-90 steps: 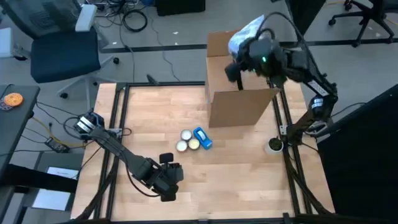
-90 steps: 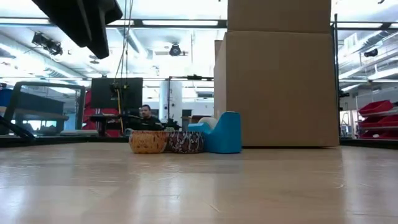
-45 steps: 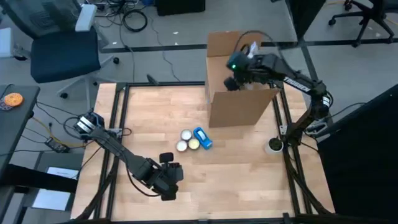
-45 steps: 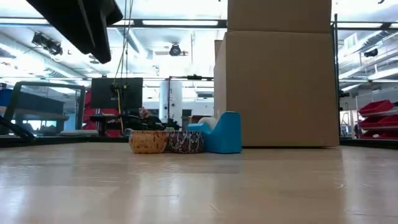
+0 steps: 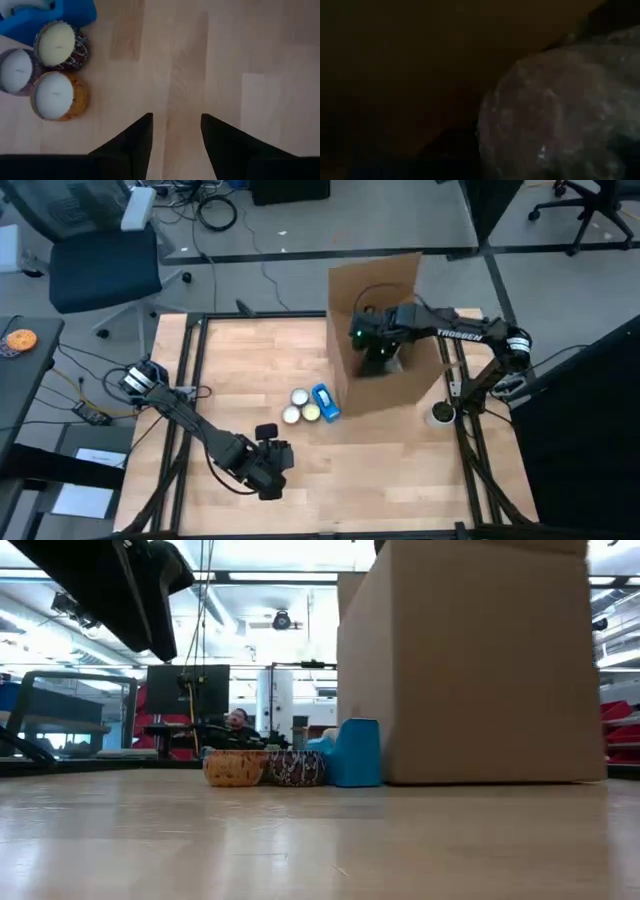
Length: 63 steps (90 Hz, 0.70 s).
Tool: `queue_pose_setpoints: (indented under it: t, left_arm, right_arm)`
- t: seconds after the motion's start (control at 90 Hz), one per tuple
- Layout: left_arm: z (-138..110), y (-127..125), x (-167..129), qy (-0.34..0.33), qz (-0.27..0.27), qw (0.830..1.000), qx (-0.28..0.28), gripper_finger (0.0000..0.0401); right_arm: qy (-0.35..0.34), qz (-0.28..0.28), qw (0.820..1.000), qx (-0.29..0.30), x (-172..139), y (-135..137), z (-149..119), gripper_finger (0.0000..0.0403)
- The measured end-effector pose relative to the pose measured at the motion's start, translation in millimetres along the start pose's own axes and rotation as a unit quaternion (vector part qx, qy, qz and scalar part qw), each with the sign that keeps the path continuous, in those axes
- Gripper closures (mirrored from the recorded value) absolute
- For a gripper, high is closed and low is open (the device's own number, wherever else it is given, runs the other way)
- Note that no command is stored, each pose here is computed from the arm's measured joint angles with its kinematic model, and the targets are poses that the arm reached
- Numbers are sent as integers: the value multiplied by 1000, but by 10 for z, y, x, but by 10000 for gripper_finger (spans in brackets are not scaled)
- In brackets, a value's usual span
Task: Wrap mug
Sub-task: Put the wrapped purple mug into the brown cardboard box
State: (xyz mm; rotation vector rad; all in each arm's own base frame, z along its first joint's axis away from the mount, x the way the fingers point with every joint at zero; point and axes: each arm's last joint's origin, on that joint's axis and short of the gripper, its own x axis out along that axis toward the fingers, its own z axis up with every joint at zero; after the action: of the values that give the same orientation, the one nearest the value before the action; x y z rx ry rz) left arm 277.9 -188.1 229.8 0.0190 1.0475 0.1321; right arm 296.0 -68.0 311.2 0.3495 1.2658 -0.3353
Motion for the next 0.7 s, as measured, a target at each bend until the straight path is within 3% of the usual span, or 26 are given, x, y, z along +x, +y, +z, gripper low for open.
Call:
queue_pose_setpoints:
  t: [0.111, 0.389, 0.7]
  left_arm:
    - [4, -3, 0, -2, -1, 1000, -1, 249]
    - [5, -4, 0, -2, -2, 1000, 9, 248]
    - [6, -5, 0, -3, -2, 1000, 14, 249]
  right_arm:
    - [8, 38, 999, -11, 143, 79, -56, 381]
    - [16, 1, 1000, 6, 347, 145, -169, 374]
    - [-20, -3, 1000, 10, 201, 167, -228, 265]
